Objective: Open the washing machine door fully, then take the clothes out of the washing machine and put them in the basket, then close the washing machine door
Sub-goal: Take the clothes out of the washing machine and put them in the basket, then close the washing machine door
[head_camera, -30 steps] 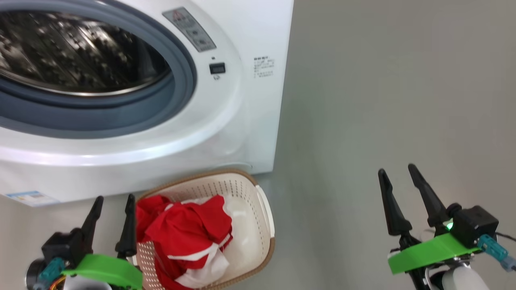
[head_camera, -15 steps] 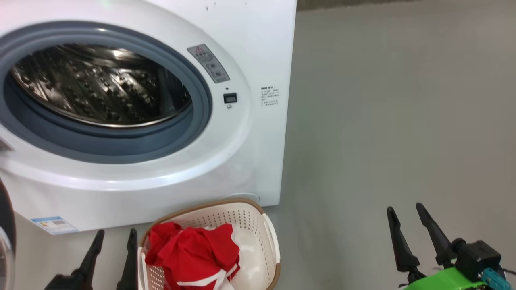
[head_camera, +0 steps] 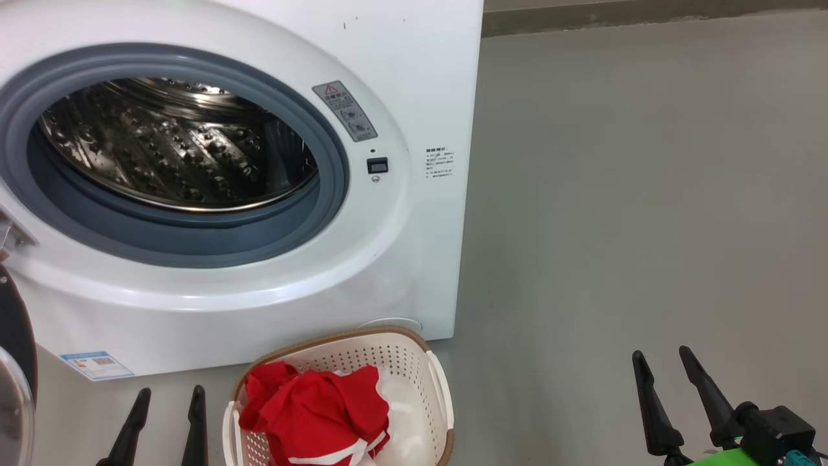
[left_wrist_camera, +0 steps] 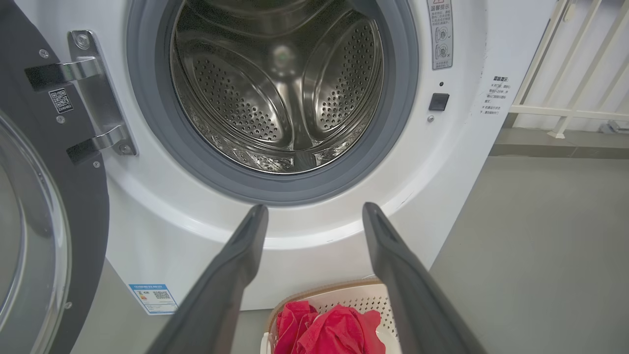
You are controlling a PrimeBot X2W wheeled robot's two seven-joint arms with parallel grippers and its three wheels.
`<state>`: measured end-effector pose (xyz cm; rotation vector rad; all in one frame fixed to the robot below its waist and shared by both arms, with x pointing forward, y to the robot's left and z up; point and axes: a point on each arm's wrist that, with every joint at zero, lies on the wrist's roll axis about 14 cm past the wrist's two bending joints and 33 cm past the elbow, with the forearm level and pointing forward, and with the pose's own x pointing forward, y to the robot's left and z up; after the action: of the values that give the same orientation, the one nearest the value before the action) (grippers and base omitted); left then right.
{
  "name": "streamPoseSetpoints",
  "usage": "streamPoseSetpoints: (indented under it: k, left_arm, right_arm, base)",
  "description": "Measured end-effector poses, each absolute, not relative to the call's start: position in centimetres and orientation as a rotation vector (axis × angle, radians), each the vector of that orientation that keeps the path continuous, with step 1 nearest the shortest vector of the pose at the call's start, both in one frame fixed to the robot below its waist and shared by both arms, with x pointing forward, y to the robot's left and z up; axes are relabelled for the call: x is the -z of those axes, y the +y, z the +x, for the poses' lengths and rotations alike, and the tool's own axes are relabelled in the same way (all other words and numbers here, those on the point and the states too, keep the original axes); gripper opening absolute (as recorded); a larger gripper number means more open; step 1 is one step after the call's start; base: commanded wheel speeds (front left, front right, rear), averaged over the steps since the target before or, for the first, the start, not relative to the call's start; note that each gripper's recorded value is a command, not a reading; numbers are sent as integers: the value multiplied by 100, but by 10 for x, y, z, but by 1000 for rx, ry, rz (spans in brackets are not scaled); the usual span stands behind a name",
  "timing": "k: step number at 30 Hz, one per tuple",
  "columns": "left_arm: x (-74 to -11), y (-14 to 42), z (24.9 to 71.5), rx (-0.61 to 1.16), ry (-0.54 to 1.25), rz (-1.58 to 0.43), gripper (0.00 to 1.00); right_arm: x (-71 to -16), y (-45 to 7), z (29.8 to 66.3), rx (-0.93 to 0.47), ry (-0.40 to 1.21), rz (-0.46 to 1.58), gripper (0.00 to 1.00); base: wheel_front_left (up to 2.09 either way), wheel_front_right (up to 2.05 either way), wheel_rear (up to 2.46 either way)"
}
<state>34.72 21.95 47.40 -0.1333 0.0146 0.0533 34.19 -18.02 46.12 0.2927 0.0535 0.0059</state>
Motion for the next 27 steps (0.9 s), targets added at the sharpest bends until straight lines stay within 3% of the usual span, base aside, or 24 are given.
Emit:
streamPoseSetpoints:
  k: [27]
  left_arm:
    - [-470,218,350,-49,27,-135,100]
  right_arm:
    - [-456,-180,344,-4,70,293,100]
  base:
    - [-10,10,0]
